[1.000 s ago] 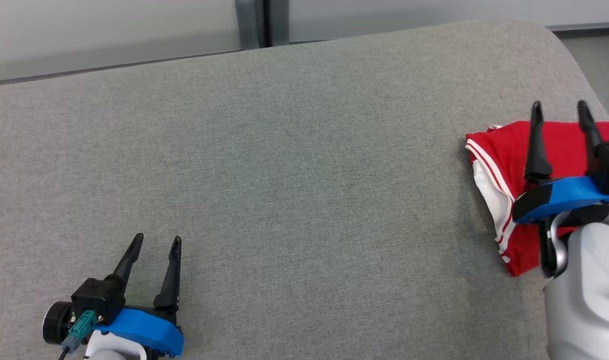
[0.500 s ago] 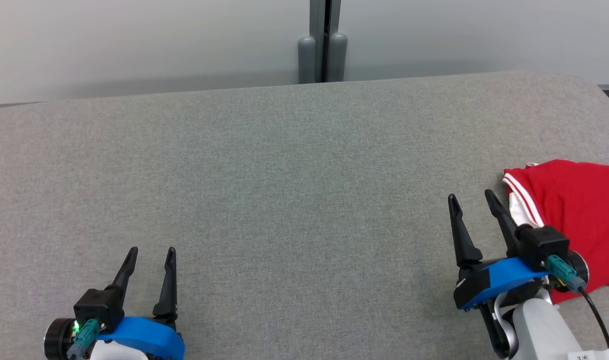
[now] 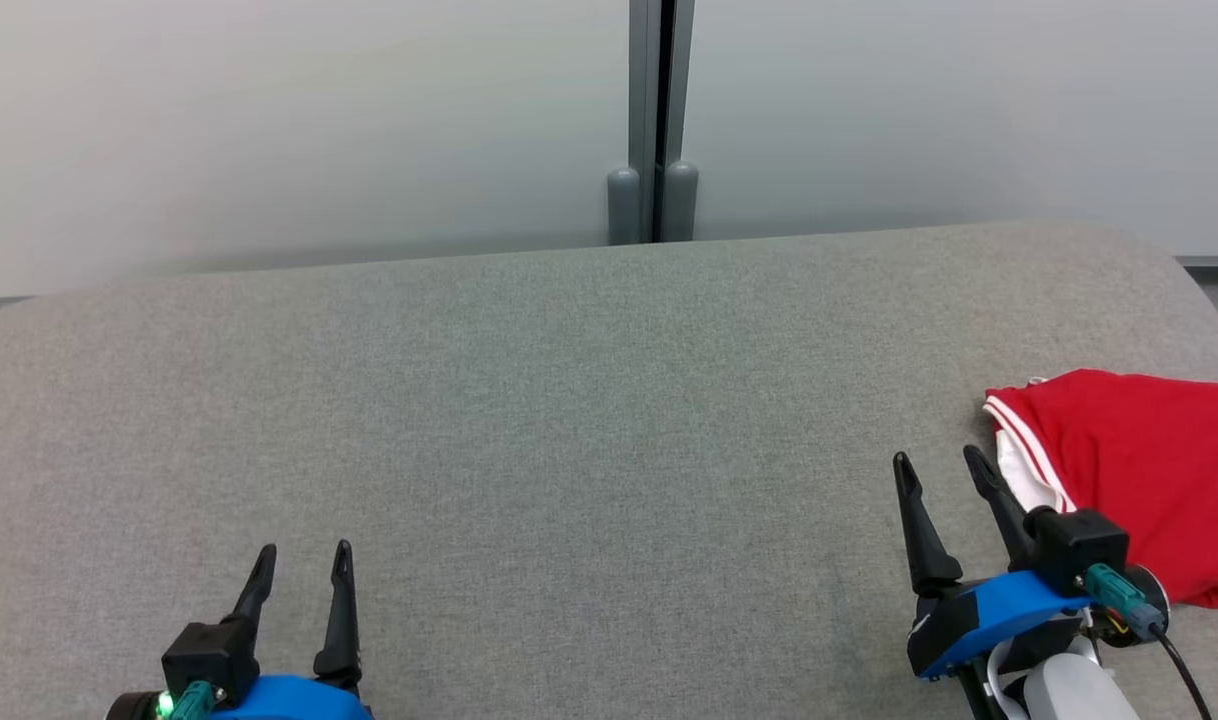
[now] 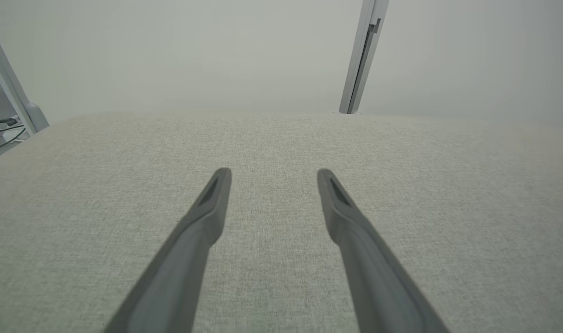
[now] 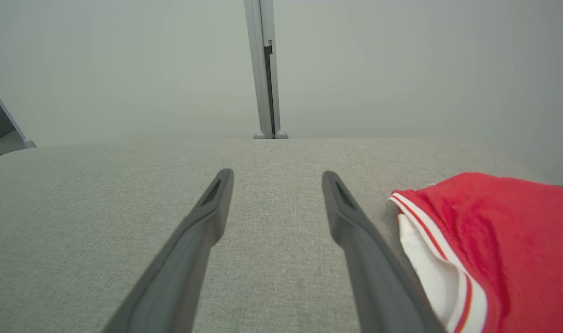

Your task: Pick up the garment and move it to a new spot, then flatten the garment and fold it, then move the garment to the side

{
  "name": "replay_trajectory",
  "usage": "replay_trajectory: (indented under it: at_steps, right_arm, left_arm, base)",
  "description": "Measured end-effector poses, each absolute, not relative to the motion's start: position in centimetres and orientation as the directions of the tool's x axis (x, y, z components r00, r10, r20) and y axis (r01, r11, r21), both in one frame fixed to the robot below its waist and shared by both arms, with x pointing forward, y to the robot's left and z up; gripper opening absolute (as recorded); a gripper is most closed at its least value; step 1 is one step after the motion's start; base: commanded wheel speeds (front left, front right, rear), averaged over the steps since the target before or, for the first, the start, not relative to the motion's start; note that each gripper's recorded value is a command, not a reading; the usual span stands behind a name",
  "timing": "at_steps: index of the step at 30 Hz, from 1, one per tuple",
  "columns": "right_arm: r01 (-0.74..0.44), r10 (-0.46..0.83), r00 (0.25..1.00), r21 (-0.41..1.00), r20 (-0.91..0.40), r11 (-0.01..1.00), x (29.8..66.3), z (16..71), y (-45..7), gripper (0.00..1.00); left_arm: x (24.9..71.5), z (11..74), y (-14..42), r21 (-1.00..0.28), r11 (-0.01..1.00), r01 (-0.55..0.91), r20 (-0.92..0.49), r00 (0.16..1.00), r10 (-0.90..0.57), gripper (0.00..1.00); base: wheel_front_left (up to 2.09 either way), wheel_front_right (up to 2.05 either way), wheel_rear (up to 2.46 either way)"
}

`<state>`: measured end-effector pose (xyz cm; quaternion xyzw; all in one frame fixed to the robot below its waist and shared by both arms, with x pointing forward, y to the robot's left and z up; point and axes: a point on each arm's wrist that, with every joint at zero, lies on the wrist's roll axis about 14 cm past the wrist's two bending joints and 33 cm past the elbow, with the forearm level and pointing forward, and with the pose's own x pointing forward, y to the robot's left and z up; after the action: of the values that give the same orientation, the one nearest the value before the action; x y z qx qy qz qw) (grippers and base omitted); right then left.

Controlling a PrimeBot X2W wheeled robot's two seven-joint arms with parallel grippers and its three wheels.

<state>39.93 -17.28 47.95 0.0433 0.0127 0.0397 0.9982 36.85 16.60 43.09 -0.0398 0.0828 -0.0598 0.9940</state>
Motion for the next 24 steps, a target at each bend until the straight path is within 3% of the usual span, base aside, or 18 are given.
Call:
replay_trajectory:
  at_steps: [8, 9, 16, 24]
  right_arm:
    - [-0.082, 0.083, 0.996, 0.098, -0.007, 0.992, 39.5, 48.5, -17.1, 1.0]
    - [-0.083, 0.084, 0.996, 0.098, -0.005, 0.992, 39.5, 48.5, -17.1, 0.0]
    - [-0.064, 0.077, 0.992, 0.127, -0.103, 0.99, 38.1, 45.5, -17.0, 0.0]
    - [-0.003, 0.033, 0.994, 0.276, -0.107, 0.961, 38.3, 45.8, -17.8, 0.0]
  left_arm:
    - [36.4, 43.8, 15.4, -0.16, 0.98, 0.122, -0.132, 0.981, -0.144, 1.0]
    - [36.3, 43.8, 15.4, -0.167, 0.978, 0.122, -0.132, 0.981, -0.145, 0.0]
    - [34.5, 41.1, 15.3, -0.201, 0.975, 0.091, -0.226, 0.964, -0.137, 0.0]
    - [34.7, 41.3, 16.0, -0.327, 0.945, 0.015, -0.233, 0.968, -0.096, 0.0]
  base:
    - [0.0, 0.0, 0.0]
    - [0.0, 0.0, 0.0]
    - [0.0, 0.0, 0.0]
    - [0.0, 0.0, 0.0]
